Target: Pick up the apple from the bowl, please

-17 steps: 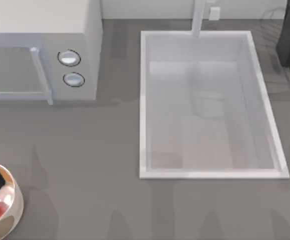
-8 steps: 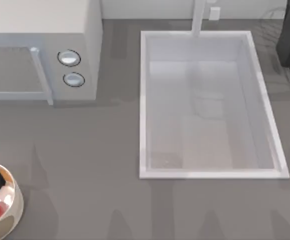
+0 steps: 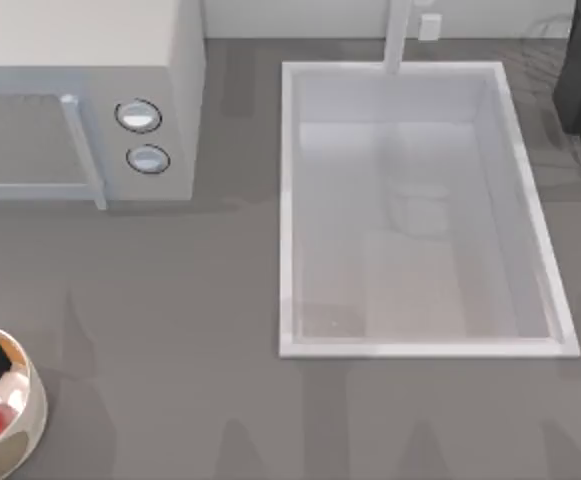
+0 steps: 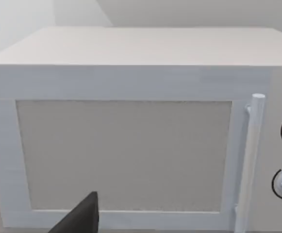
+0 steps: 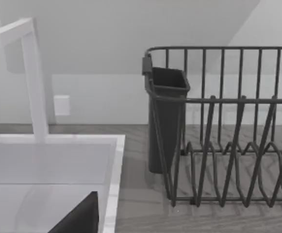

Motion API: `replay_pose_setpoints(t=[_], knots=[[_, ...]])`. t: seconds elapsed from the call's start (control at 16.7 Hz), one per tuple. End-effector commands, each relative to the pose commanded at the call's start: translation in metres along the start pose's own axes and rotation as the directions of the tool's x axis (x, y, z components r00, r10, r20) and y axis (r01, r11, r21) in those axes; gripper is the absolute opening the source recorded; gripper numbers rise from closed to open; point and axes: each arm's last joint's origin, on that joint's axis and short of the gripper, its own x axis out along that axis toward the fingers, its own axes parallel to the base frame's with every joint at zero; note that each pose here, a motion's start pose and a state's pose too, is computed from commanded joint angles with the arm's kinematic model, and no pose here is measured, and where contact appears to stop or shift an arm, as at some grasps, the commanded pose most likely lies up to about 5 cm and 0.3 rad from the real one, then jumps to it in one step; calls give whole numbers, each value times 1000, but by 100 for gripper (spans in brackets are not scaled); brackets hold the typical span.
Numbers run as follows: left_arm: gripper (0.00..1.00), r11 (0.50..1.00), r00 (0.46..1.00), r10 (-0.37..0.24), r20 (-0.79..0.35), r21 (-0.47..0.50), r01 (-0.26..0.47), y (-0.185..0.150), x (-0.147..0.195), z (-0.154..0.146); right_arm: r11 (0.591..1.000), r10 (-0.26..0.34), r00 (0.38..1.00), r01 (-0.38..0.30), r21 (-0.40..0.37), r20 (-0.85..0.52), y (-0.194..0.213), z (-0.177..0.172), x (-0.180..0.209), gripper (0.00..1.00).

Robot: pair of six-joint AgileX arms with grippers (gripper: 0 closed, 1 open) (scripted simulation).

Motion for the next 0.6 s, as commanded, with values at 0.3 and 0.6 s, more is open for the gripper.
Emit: replay_pose_setpoints(t=[0.3, 0.6], knots=[[100, 1000, 1000, 1, -14, 2, -1, 0, 0, 2, 1000, 0, 1000, 0, 0, 0, 0, 0, 0, 100], [100, 1000, 962, 21, -272, 25, -15, 3, 6, 19, 1000, 0, 1000, 0, 0, 0, 0, 0, 0, 100]])
